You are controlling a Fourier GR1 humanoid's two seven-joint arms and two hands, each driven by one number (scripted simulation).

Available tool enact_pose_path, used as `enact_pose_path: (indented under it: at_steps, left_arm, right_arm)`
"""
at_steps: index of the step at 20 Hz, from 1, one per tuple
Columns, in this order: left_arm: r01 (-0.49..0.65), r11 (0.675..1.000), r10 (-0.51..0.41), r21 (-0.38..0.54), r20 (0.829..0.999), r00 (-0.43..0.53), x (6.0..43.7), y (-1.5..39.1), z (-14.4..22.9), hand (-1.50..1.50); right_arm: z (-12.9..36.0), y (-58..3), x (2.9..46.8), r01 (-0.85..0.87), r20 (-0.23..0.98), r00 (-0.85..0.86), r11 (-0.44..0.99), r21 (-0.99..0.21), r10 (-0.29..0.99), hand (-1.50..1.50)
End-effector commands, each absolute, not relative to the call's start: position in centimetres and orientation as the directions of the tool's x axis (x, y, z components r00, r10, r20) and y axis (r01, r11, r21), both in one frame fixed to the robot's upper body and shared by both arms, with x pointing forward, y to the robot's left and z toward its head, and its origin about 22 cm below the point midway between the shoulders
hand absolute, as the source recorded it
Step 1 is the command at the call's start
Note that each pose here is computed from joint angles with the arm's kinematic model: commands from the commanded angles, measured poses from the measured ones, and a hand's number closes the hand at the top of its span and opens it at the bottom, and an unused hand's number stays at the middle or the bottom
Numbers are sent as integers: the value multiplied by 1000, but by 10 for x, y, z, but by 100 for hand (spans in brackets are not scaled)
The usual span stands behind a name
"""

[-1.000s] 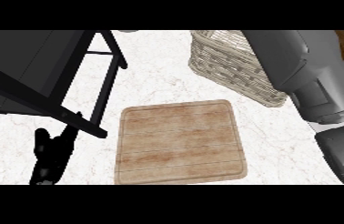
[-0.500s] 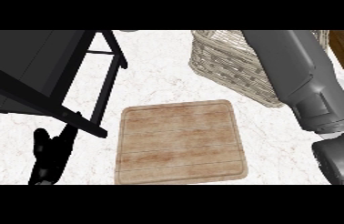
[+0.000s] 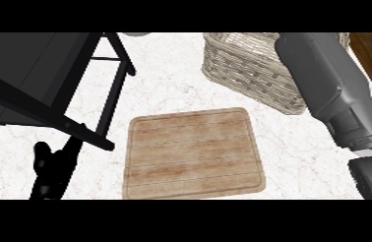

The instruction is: Pick the croissant from the cutting board and place it in the basket

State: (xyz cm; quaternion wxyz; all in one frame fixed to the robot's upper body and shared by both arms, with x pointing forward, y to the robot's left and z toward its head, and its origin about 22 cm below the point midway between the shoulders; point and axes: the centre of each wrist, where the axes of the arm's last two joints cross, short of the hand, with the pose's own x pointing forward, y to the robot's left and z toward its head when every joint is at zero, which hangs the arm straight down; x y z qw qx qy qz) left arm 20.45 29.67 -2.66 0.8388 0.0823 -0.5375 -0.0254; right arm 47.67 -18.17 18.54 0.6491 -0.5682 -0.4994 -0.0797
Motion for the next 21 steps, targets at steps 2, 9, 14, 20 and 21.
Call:
enact_pose_path:
  at_steps: [2,9,14,20,21]
  left_arm:
    - [-69,986,-94,151,852,515,186,303,-48,0]
    - [-69,987,-87,145,843,531,184,298,-62,0]
    - [-70,987,-88,147,840,535,171,292,-62,0]
    - [-120,981,-60,151,829,557,177,302,-55,0]
    - [-106,984,-57,141,824,563,173,304,-50,0]
  right_arm:
    - [183,-180,474,634,680,527,297,-714,510,-150]
    - [187,-200,465,726,753,425,307,-615,502,-150]
    - [206,-209,458,803,836,378,307,-510,399,-150]
    - [217,-246,434,814,833,407,267,-517,374,-150]
    - [209,-246,428,817,845,397,281,-503,357,-150]
